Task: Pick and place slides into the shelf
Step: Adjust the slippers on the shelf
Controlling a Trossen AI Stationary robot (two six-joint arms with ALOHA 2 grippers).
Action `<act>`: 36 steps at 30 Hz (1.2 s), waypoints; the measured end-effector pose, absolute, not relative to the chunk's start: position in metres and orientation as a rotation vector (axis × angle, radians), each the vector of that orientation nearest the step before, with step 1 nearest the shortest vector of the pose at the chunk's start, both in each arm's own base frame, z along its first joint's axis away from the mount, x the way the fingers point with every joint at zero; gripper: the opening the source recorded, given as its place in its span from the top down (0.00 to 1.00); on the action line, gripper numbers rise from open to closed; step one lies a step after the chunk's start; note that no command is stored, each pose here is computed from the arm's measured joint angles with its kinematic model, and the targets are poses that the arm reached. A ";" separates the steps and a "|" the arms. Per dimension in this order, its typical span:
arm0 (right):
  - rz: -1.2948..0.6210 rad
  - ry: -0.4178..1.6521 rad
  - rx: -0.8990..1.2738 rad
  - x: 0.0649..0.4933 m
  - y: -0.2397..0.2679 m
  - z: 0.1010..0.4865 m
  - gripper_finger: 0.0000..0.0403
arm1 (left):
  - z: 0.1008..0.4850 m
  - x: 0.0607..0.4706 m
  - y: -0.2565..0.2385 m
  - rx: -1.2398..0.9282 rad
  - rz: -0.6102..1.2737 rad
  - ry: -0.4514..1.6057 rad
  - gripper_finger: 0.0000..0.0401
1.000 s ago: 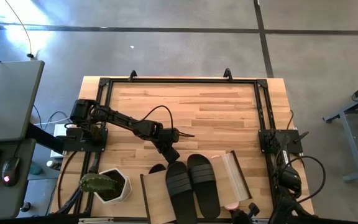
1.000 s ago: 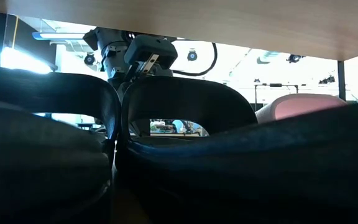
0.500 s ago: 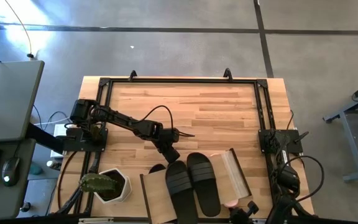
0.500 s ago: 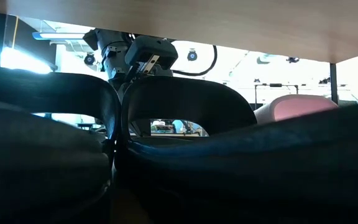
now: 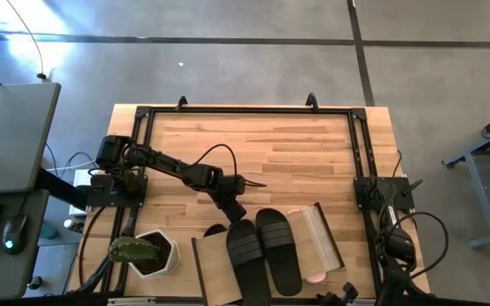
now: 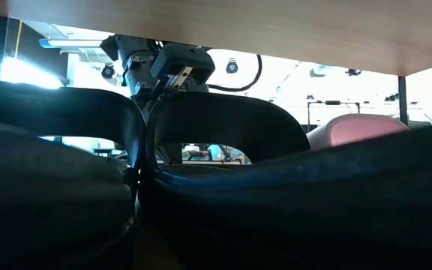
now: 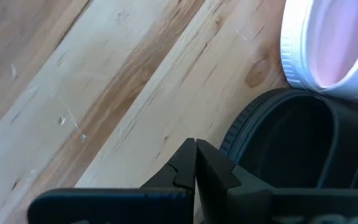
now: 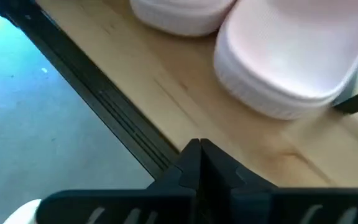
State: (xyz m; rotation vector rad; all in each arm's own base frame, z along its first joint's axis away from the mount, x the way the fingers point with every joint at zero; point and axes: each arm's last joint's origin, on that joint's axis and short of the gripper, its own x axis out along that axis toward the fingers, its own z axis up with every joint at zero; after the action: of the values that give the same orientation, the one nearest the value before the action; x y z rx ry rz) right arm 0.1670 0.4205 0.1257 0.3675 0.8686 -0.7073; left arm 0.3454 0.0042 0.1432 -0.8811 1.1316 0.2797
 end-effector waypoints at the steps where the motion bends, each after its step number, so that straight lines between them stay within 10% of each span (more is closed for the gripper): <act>1: -0.705 0.866 0.361 0.166 0.421 0.130 1.00 | 0.143 0.345 0.004 -0.878 0.284 1.130 1.00; 36: -0.262 0.519 0.457 0.106 0.424 0.297 1.00 | 0.140 0.340 0.015 -0.806 0.544 1.086 1.00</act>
State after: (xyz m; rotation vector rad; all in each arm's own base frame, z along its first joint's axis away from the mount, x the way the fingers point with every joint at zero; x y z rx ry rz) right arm 0.1059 0.4241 0.2973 0.4570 0.5189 -0.2624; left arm 0.3400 0.0154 0.1401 -0.8062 1.0863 0.5443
